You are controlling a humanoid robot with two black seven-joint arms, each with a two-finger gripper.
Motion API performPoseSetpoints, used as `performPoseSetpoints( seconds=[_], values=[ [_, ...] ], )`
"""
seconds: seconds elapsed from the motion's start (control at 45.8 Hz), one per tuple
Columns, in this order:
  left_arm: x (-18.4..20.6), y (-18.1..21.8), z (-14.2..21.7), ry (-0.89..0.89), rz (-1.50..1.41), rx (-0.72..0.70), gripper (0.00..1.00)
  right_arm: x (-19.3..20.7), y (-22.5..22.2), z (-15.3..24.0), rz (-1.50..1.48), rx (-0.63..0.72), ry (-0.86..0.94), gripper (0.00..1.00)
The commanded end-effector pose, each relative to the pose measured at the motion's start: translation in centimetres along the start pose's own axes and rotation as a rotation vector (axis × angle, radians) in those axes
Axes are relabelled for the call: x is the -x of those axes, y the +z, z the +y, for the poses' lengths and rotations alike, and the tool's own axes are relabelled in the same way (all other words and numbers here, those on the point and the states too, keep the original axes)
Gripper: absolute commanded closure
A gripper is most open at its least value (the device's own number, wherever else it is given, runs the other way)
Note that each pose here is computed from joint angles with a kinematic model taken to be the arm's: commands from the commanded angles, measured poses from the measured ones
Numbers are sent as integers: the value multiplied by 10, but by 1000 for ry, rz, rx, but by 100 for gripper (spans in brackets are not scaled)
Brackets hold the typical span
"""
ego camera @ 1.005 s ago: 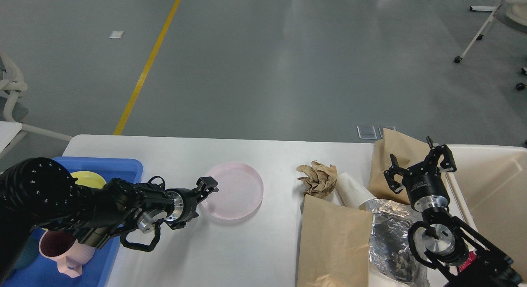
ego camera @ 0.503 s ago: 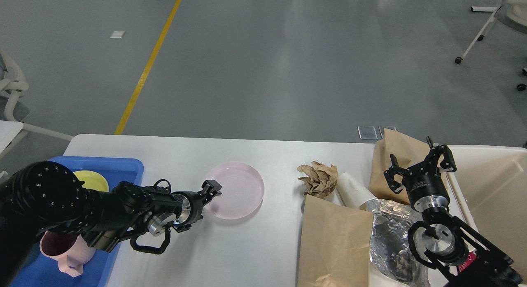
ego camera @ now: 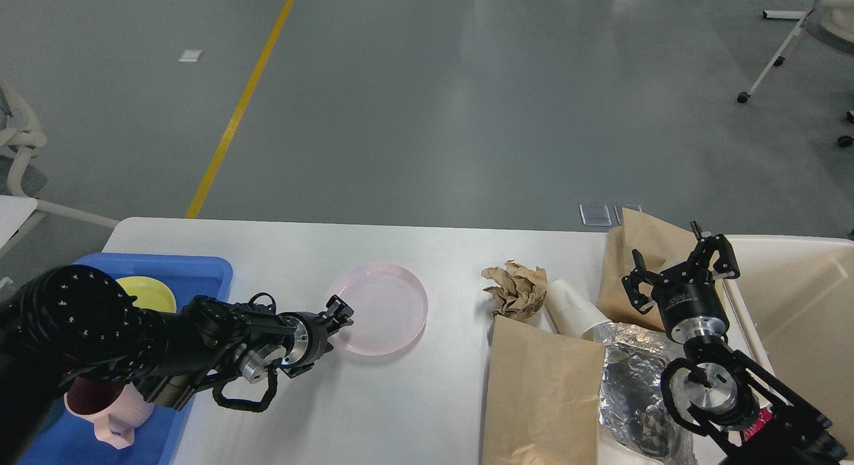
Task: Tidy desktop
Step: 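Reach the left gripper to the pink plate's edge and grip it, then lift the pink plate and carry it over the blue tray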
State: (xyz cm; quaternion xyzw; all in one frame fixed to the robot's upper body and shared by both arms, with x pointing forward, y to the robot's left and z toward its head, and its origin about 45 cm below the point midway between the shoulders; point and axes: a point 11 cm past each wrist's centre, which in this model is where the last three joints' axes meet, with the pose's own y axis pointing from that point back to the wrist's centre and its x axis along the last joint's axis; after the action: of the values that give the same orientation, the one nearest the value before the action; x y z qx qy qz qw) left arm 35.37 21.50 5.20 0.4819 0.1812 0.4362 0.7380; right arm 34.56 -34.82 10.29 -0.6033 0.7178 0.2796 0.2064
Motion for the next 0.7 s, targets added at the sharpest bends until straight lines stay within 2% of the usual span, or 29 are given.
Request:
performPoseSetpoints(
  seconds=[0.0,0.175,0.437,0.503,0.678],
  values=[
    [-1,0,0,1,1,0,56,0,0,0,0,-1,0,0],
    [0,-3,0,-8,-3,-20,69,0,0,0,0,1,0,0],
    [1,-4,1,-30,1,-36,80,0,0,0,0,1,0,0],
    [2,-3,2,-41,1,-38,88,0,0,0,0,-1,0,0],
    [5,-1,3,-88,-2,-37,100,0,0,0,0,1,0,0]
  ],
)
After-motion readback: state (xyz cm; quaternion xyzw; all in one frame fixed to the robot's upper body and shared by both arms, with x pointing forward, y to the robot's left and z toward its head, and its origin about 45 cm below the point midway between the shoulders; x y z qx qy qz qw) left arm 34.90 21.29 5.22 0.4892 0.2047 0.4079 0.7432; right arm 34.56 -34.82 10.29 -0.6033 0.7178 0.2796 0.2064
